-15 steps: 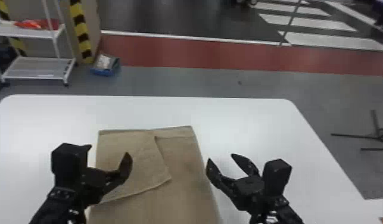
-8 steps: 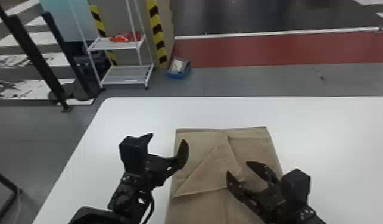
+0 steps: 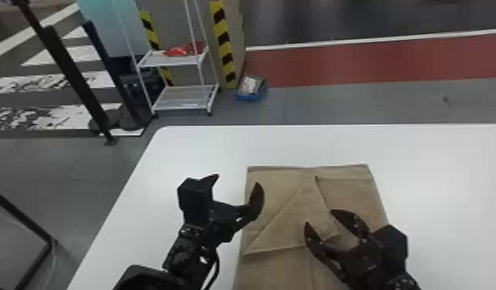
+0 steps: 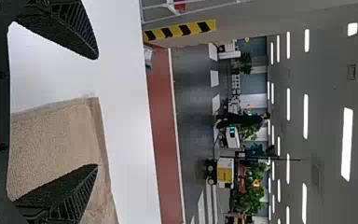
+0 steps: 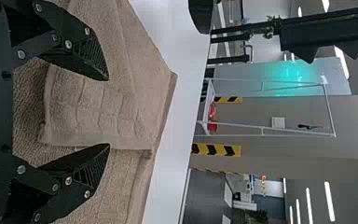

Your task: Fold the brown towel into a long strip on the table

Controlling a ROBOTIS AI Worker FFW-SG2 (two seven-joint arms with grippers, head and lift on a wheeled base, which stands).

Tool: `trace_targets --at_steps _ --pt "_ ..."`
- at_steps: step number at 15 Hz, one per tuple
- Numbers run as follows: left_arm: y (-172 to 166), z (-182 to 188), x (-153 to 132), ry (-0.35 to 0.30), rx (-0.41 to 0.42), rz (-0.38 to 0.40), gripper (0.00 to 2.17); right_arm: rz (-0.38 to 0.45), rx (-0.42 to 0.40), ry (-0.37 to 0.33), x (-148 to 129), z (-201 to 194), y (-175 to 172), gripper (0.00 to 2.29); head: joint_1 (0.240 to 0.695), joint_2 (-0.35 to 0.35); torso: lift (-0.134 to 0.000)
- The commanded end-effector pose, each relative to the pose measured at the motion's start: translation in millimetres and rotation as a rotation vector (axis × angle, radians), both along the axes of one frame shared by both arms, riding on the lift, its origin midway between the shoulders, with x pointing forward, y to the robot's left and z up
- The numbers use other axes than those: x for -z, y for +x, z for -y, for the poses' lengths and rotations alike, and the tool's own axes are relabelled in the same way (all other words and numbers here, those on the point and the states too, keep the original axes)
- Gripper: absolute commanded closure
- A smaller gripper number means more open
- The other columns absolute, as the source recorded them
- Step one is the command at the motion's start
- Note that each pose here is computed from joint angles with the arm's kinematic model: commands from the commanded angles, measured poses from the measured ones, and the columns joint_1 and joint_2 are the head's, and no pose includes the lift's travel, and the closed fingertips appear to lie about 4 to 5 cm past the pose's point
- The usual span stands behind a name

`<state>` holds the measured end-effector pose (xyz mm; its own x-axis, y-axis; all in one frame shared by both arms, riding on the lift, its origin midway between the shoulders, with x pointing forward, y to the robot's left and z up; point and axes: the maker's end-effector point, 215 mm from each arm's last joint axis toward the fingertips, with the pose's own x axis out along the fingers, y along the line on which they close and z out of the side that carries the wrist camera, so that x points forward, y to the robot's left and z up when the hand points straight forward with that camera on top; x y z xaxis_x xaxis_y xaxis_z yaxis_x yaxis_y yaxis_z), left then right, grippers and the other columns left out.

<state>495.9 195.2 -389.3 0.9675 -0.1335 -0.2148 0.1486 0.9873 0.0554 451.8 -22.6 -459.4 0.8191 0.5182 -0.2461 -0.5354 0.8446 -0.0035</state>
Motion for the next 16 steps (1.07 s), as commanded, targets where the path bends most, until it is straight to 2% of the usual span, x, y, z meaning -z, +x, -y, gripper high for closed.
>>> trace_targets --at_steps 1,3,5,11,12,13,16 --pt "-1.1 0.4 1.4 0.002 0.002 -0.002 0.05 -0.006 0.024 -0.006 2.1 8.7 3.0 0.45 0.695 0.205 -0.112" --pt "-1.2 1.7 1.4 0.0 0.003 -0.002 0.05 -0.067 0.029 -0.039 22.0 12.5 5.8 0.45 0.695 0.192 -0.112" --pt "-1.4 1.5 3.1 0.0 0.003 -0.005 0.07 -0.076 0.029 -0.045 27.0 12.2 7.0 0.47 0.695 0.187 -0.112" --pt "-0.9 -2.3 3.3 0.001 -0.002 0.003 0.07 -0.054 0.021 -0.025 12.5 7.4 2.2 0.47 0.695 0.193 -0.112" --pt "-0.3 -2.2 2.6 0.0 -0.002 0.004 0.07 -0.055 0.022 -0.027 12.5 8.2 2.1 0.49 0.695 0.194 -0.112" --pt "-0.3 -2.2 2.6 0.0 -0.002 0.004 0.07 -0.068 0.023 -0.034 16.9 9.5 1.1 0.62 0.695 0.195 -0.112" --pt "-0.7 -2.0 5.0 -0.002 -0.002 0.001 0.07 -0.097 0.027 -0.048 25.3 12.4 1.0 0.65 0.695 0.192 -0.112"
